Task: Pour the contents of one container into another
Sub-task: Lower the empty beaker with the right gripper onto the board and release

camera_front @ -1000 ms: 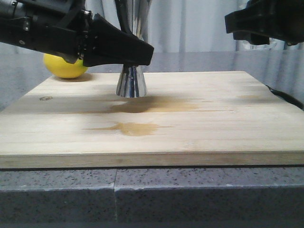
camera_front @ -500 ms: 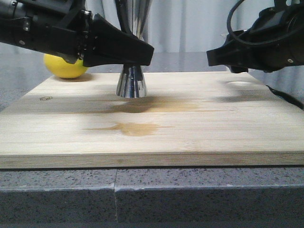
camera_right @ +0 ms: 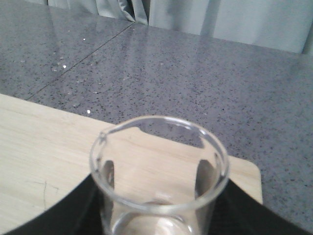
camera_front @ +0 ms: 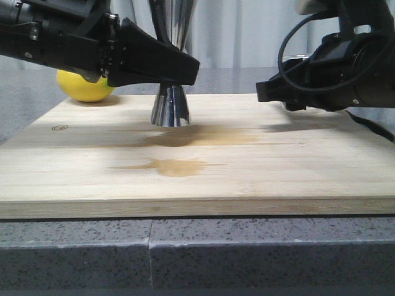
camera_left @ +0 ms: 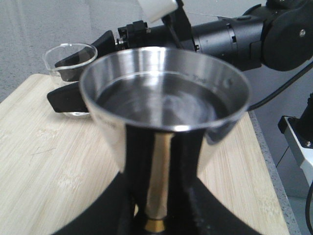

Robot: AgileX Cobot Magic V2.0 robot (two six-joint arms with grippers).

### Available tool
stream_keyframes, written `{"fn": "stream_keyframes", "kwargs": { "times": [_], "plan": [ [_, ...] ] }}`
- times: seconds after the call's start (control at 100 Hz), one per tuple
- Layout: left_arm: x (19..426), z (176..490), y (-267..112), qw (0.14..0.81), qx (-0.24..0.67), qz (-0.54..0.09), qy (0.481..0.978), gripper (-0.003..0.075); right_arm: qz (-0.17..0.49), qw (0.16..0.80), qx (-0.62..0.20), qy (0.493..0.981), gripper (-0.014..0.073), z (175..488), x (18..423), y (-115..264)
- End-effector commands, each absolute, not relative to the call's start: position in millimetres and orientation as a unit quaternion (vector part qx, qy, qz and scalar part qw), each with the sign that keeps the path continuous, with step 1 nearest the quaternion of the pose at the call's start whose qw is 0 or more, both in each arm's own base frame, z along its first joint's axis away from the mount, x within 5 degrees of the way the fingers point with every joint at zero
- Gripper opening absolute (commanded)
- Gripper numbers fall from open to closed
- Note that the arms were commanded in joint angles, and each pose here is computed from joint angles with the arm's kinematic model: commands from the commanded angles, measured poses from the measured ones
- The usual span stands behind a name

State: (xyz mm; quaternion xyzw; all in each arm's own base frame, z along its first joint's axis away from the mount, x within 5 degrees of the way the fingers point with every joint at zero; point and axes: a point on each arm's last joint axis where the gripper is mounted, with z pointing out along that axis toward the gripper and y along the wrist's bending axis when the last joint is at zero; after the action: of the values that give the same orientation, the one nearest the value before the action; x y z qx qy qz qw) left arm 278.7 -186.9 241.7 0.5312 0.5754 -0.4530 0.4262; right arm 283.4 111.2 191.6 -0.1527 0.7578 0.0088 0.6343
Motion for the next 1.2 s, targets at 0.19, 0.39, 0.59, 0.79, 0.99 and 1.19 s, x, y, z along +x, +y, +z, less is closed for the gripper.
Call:
{"fn": "stream_keyframes", "kwargs": {
  "times": [0.19, 0.39, 0.59, 0.79, 0.99, 1.19],
  "plan": [
    [271.3, 276.6, -186.7, 0.463, 0.521, -0.493, 0.521, -0.0019, 0.007, 0.684, -0.146, 0.715, 0.0206, 209.0, 288.6, 112.2],
    [271.3, 276.6, -186.7, 0.463, 0.521, -0.493, 0.521, -0.0019, 0.007, 0.684, -0.146, 0.715, 0.0206, 209.0, 288.6, 112.2],
    [271.3, 276.6, -186.7, 0.463, 0.521, -0.493, 0.521, -0.0019, 0.008, 0.684, -0.151, 0.714, 0.0212, 209.2, 288.2, 113.4],
    [271.3, 276.6, -186.7, 0.463, 0.521, -0.493, 0.521, -0.0019, 0.01, 0.684, -0.155, 0.712, 0.035, 209.2, 287.7, 114.9],
    [271.3, 276.6, -186.7, 0.463, 0.521, -0.493, 0.521, -0.0019, 0.01, 0.684, -0.155, 0.712, 0.0446, 209.2, 287.7, 114.9],
    [271.3, 276.6, -186.7, 0.463, 0.521, -0.493, 0.521, -0.0019, 0.012, 0.689, -0.145, 0.71, 0.0479, 216.6, 285.6, 112.9]
  ]
}}
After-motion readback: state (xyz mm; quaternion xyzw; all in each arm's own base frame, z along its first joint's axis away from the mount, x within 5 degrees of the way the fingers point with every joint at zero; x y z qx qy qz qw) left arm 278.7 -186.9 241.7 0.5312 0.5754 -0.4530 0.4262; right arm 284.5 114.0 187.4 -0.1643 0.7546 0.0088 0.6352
